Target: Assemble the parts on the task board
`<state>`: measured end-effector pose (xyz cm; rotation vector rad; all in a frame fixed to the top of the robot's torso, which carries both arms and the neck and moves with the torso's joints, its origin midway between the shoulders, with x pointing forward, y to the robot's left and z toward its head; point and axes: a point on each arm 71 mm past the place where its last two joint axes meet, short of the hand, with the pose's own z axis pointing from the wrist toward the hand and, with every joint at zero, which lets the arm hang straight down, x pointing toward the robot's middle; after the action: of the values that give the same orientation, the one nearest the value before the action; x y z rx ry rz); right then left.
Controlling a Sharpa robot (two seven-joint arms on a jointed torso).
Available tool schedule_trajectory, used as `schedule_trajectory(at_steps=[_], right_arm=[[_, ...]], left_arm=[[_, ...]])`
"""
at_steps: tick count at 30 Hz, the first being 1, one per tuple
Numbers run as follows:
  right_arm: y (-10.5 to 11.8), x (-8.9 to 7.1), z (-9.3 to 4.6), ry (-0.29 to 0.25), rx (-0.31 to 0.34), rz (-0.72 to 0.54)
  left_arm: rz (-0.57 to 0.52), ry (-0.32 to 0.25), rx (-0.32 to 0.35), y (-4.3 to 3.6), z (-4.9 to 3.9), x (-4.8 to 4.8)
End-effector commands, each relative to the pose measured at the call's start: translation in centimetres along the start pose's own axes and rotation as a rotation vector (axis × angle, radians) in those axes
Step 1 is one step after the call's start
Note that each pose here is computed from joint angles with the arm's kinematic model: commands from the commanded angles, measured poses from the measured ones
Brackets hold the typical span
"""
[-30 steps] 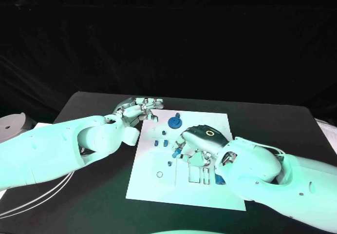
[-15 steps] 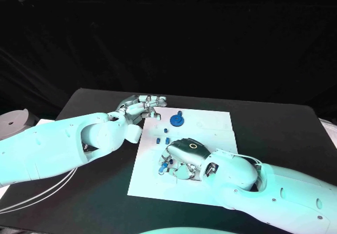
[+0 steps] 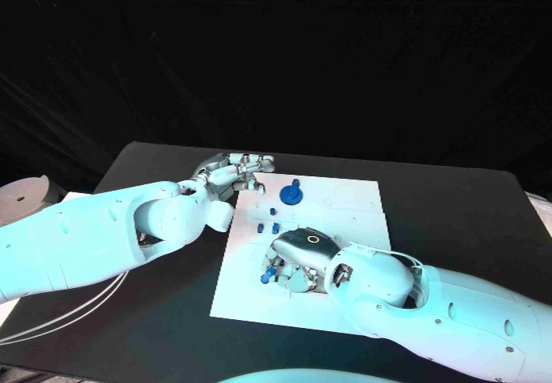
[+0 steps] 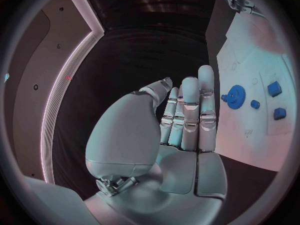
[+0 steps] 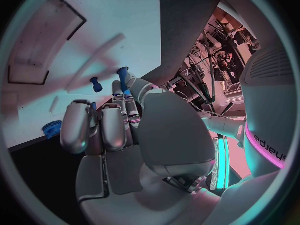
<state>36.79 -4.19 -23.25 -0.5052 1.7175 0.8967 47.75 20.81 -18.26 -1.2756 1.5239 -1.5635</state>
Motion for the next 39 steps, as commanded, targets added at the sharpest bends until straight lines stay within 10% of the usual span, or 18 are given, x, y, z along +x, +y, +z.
schedule_trajectory(at_steps=[1, 23, 39], right_arm=[[-0.2, 0.5, 0.0, 0.038, 0.018, -0.034], [0.5, 1.3, 0.9, 0.083, 0.020, -0.044], [-1.5, -2.4, -2.6, -0.188, 0.040, 0.110]], left_arm=[[-0.009, 0.022, 0.004, -0.04, 0.02, 0.28], [-0.010, 0.025, -0.004, 0.01, 0.01, 0.37], [-0.010, 0.023, -0.007, 0.01, -0.05, 0.14]])
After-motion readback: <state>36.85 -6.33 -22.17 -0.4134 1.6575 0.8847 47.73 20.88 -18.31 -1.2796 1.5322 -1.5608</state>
